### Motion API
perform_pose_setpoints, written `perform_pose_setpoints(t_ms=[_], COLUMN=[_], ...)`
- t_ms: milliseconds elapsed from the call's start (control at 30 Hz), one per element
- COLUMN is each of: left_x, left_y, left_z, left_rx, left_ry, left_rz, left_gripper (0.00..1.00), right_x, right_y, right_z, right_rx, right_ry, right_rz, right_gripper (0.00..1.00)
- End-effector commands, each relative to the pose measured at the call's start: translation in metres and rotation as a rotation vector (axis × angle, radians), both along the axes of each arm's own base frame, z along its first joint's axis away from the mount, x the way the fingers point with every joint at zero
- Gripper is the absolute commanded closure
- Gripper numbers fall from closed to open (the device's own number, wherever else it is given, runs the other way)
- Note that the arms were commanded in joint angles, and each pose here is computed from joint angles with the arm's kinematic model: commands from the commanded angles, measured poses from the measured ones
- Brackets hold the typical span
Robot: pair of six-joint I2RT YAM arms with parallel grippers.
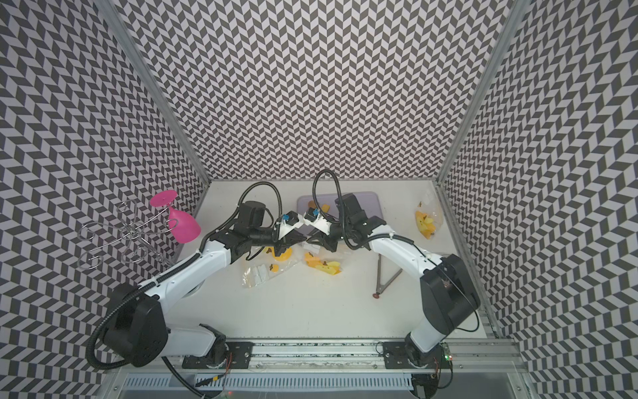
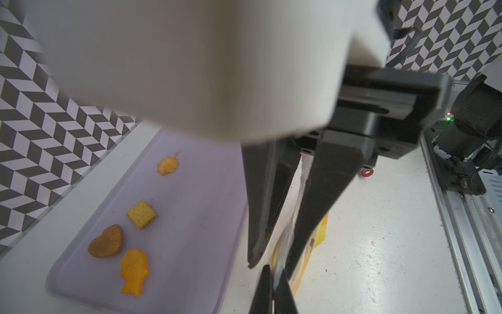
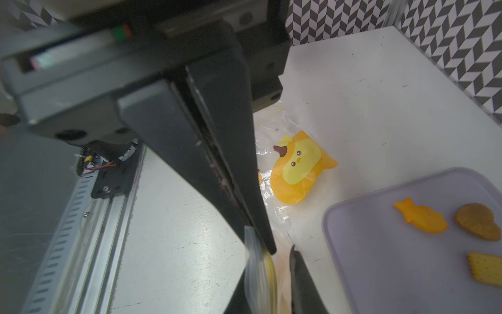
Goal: Put the cookies into a resealable bag to prevent moisture
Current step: Close the ziploc bag at the center of the board.
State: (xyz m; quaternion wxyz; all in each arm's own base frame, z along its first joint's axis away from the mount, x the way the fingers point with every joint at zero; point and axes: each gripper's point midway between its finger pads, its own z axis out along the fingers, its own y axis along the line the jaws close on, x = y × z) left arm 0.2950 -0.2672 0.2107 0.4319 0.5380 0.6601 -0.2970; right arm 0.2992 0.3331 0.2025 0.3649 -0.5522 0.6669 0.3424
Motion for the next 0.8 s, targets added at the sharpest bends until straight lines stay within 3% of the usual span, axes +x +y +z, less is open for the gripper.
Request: perform_pose_setpoints(t_ms=[0, 33, 100, 167, 233, 267, 300, 333, 367, 400, 433, 467, 533, 600, 667, 700, 733, 767], left_x=[-0.002, -0.002, -0.002, 0.0, 0.0, 0.001, 0.001, 0.001, 0.001, 0.002, 0.002, 0.002, 0.002, 0.003, 0.003, 0.004, 0.004, 0.005], left_y=[-0.003, -0.003, -0.003, -0.002, -0.002, -0.001, -0.001, -0.001, -0.001, -0.001, -0.001, -0.001, -0.001, -0.001, 0.0, 0.0, 0.0, 0.0], left_z=[0.016, 0.017, 0.017, 0.017, 0.016, 0.016, 0.016, 0.017, 0.016, 0.016, 0.016, 0.016, 0.015, 0.014, 0.014, 0.014, 0.014, 0.013], left_rx=[-0.018, -0.018, -0.017, -0.017, -0.013, -0.013, -0.013, -0.012, -0.012, -0.013, -0.012, -0.011, -0.009, -0.006, -0.004, -0.002, -0.002, 0.0], left_ry=[-0.04, -0.043, -0.043, -0.045, -0.044, -0.046, -0.047, -0.049, -0.048, -0.049, -0.048, -0.049, -0.05, -0.049, -0.049, -0.048, -0.05, -0.051], left_rz=[-0.026, -0.025, -0.023, -0.017, -0.011, -0.009, -0.006, -0.005, -0.005, -0.005, -0.003, -0.003, 0.001, 0.004, 0.006, 0.01, 0.012, 0.015], left_gripper=[1.0, 1.0, 1.0, 1.0, 1.0, 1.0, 1.0, 1.0, 1.0, 1.0, 1.0, 1.0, 1.0, 1.0, 1.0, 1.0, 1.0, 1.0], right_x=[-0.004, -0.005, 0.0, 0.0, -0.002, 0.002, 0.002, 0.002, 0.001, 0.001, 0.0, 0.002, 0.001, -0.002, 0.0, 0.0, -0.001, -0.003], right_y=[0.01, 0.009, 0.007, 0.003, 0.0, -0.003, -0.005, -0.006, -0.008, -0.01, -0.011, -0.013, -0.016, -0.017, -0.02, -0.022, -0.024, -0.025], right_z=[0.024, 0.023, 0.019, 0.014, 0.008, 0.006, 0.004, 0.002, 0.001, 0.0, -0.001, -0.002, -0.002, -0.002, -0.002, -0.001, 0.0, 0.0], right_rx=[0.082, 0.076, 0.048, 0.024, -0.005, -0.023, -0.035, -0.04, -0.042, -0.047, -0.053, -0.059, -0.061, -0.062, -0.069, -0.067, -0.064, -0.061], right_ry=[-0.069, -0.064, -0.063, -0.057, -0.043, -0.044, -0.046, -0.049, -0.05, -0.048, -0.048, -0.051, -0.053, -0.05, -0.057, -0.062, -0.067, -0.065], right_rz=[0.052, 0.056, 0.026, 0.01, 0.007, -0.015, -0.027, -0.034, -0.042, -0.046, -0.05, -0.064, -0.075, -0.067, -0.09, -0.101, -0.104, -0.101], right_gripper=[1.0, 1.0, 0.76, 1.0, 1.0, 0.86, 0.65, 0.7, 0.95, 1.0, 0.99, 0.85, 1.0, 1.0, 0.76, 0.84, 1.0, 1.0])
